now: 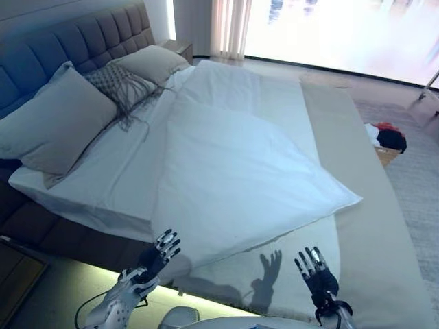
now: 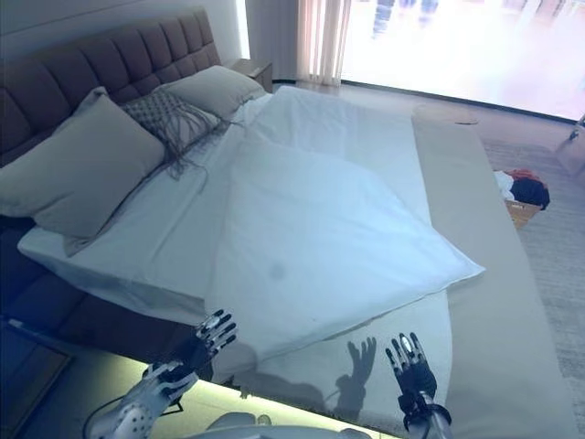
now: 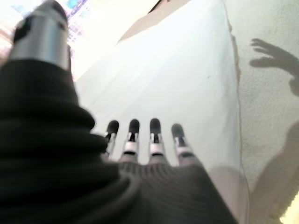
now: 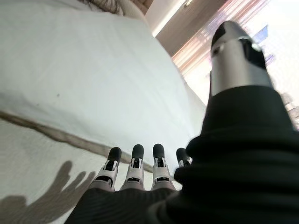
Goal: Make the bed neatly
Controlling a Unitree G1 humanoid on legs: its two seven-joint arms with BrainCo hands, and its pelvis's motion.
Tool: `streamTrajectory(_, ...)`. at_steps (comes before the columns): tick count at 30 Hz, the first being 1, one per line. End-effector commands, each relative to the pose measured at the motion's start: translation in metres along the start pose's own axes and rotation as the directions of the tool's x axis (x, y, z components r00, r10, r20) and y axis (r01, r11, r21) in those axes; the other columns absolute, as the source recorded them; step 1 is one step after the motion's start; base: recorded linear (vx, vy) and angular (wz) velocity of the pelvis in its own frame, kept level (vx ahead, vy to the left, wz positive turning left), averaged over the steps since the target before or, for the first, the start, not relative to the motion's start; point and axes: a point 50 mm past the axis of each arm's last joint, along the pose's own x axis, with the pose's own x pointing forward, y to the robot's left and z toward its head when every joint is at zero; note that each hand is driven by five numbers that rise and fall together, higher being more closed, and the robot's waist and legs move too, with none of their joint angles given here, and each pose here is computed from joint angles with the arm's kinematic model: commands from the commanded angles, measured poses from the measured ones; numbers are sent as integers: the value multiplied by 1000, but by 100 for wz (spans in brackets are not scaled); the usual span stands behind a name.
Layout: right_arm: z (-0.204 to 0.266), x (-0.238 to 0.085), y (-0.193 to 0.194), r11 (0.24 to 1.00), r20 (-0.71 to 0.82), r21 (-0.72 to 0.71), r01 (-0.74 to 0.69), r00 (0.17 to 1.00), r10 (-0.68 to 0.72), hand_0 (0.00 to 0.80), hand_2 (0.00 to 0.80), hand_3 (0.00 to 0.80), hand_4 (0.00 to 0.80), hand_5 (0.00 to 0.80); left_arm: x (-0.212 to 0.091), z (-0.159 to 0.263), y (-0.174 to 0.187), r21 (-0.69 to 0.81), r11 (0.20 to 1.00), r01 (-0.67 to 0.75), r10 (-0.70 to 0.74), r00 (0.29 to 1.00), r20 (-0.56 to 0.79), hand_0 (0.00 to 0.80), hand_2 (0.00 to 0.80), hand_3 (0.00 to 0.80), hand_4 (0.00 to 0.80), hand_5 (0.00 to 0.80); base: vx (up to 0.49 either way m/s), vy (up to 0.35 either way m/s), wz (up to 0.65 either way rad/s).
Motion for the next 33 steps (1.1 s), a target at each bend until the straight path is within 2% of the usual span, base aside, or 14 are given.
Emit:
streamTrajectory(1,28,17,15,996,78,1,-85,993,85,0,0,0,0,0,6,37,-15,37,995,89,-94,982,162,0,0,0,0,0,-38,-197,8)
streamTrajectory(5,29,26,19,996,56,44,-76,996,73,0,0,0,0,0,10,43,-25,53,993,104,-112,977,182,0,0,0,0,0,-63,-283,9)
streamTrajectory(10,23,41,23,972,12,235,-18,1000,16,0,0,0,0,0,14,34,-21,43,995,93,-98,984,150,0,0,0,0,0,-87,-164,11)
streamTrajectory(14,18,47,7,904,-21,424,61,998,-57,0,0,0,0,0,22,30,-27,27,993,115,-117,987,111,0,0,0,0,0,125,200,8)
streamTrajectory(17,24,44,-17,811,7,575,111,990,-141,0,0,0,0,0,29,32,-31,26,989,142,-144,986,80,0,0,0,0,0,197,229,3)
streamTrajectory(20,23,31,-41,789,8,587,180,974,-228,0,0,0,0,0,21,29,-28,57,987,151,-154,986,56,0,0,0,0,0,259,237,29)
streamTrajectory(23,21,19,-60,761,-1,613,212,964,-267,0,0,0,0,0,15,25,-15,65,993,103,-106,994,41,0,0,0,0,0,281,59,5)
streamTrajectory(27,33,24,-59,780,54,618,100,984,-170,0,0,0,0,0,21,53,-18,80,989,124,-132,986,104,0,0,0,0,0,93,-431,-3)
streamTrajectory(29,49,36,-45,789,117,615,4,988,-96,0,0,0,0,0,25,84,-28,121,974,192,-211,962,171,0,0,0,0,0,-172,-594,19)
streamTrajectory(33,62,40,-46,799,151,601,15,979,-133,0,0,0,0,0,23,101,-53,172,939,299,-329,926,186,0,0,0,0,0,-81,-338,37)
